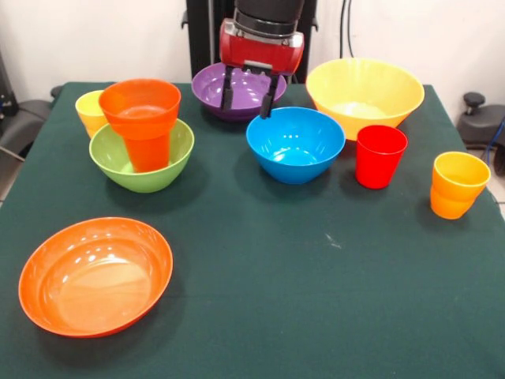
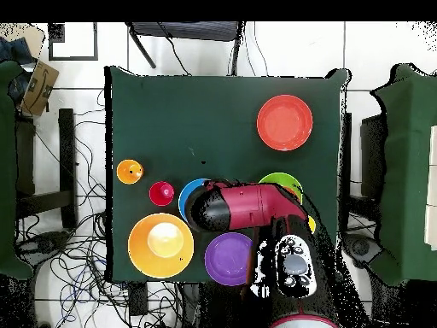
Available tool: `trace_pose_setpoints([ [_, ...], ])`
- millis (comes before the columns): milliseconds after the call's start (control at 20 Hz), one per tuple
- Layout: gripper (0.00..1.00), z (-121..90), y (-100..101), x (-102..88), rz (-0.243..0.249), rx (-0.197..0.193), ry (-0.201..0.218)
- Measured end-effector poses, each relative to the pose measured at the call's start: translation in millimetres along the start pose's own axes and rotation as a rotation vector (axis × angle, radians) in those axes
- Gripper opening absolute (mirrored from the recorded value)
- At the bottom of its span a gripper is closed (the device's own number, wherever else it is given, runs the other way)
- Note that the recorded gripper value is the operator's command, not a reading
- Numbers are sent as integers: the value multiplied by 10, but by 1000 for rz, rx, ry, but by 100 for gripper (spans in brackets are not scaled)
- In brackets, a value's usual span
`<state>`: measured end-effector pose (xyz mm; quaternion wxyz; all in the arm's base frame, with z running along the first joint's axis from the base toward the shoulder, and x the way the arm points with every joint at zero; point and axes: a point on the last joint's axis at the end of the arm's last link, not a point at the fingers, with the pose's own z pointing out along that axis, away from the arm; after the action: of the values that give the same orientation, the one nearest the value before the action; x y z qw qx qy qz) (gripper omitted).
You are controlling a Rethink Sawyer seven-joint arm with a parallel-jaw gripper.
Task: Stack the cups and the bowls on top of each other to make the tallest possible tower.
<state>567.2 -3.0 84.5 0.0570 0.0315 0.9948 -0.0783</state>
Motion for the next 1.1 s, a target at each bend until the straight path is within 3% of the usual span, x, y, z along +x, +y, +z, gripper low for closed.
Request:
trace_pose_setpoints([
  [600,100,160,60,204,-18,25,50],
  [1100,100,160,39,197,-6,24,52],
])
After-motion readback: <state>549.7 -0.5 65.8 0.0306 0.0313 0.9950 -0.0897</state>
